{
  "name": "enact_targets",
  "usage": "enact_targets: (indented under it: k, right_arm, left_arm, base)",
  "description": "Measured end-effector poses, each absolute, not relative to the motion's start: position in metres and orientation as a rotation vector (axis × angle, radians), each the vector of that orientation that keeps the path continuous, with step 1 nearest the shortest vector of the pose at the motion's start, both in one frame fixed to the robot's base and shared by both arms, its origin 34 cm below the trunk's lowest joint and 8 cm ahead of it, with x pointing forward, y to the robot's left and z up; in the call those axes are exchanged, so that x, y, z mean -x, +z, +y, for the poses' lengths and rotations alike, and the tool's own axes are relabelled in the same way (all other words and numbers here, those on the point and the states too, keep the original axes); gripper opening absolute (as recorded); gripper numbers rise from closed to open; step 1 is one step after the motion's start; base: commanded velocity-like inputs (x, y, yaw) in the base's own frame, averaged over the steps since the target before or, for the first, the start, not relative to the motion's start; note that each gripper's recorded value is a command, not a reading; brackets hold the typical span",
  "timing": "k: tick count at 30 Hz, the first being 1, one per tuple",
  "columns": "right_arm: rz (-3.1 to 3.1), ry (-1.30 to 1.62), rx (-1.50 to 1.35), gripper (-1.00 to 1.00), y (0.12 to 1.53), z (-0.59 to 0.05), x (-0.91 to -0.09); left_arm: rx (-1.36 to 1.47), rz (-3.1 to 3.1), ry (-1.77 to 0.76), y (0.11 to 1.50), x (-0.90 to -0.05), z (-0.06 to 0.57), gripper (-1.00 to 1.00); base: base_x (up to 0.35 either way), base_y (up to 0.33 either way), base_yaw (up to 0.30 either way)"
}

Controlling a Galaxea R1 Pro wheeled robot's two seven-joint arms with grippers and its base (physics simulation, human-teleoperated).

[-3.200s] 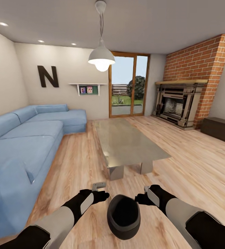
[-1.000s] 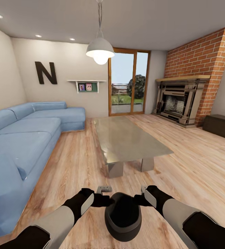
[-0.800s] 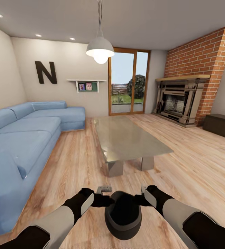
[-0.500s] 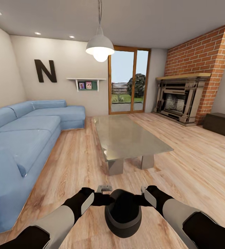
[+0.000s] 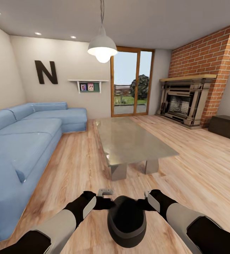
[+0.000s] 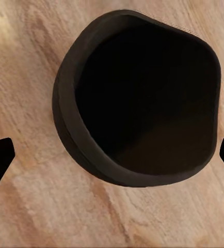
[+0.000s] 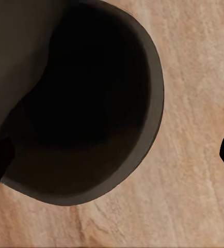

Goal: Place each of the two pumpkins and all three candles from the living room inside a cabinet in the living room (use any cabinet), then make sure every cabinet is closed, and position the cauldron so it is next to a table in the living room.

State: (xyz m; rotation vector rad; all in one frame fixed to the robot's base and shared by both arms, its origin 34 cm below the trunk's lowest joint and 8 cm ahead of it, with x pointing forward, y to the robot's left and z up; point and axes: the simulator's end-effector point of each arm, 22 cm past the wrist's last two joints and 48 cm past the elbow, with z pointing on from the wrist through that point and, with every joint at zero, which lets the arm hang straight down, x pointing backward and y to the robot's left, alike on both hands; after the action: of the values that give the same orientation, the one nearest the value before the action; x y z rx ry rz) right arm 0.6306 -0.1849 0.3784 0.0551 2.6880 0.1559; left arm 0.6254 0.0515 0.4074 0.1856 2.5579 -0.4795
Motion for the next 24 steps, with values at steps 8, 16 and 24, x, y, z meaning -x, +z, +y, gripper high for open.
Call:
enact_targets:
  k: [8,16,24]
  right_arm:
    - [2.689,0.156,-0.056,1.0,0.378,-0.185,-0.631]
    - [2.693,0.157,-0.057,1.0,0.376,-0.185,-0.63]
    - [2.73,0.157,-0.061,1.0,0.355,-0.185,-0.623]
  left_arm:
    - [-0.184,2.556,-0.474,0.407,-0.626,0.052,1.0]
    - [-0.183,2.566,-0.475,0.404,-0.625,0.052,1.0]
    - [-0.178,2.602,-0.488,0.385,-0.62,0.052,1.0]
  base:
    - [0.262,0.022,0.0]
    - [0.028,0.001,0.0]
    - [0.001,0.0,0.0]
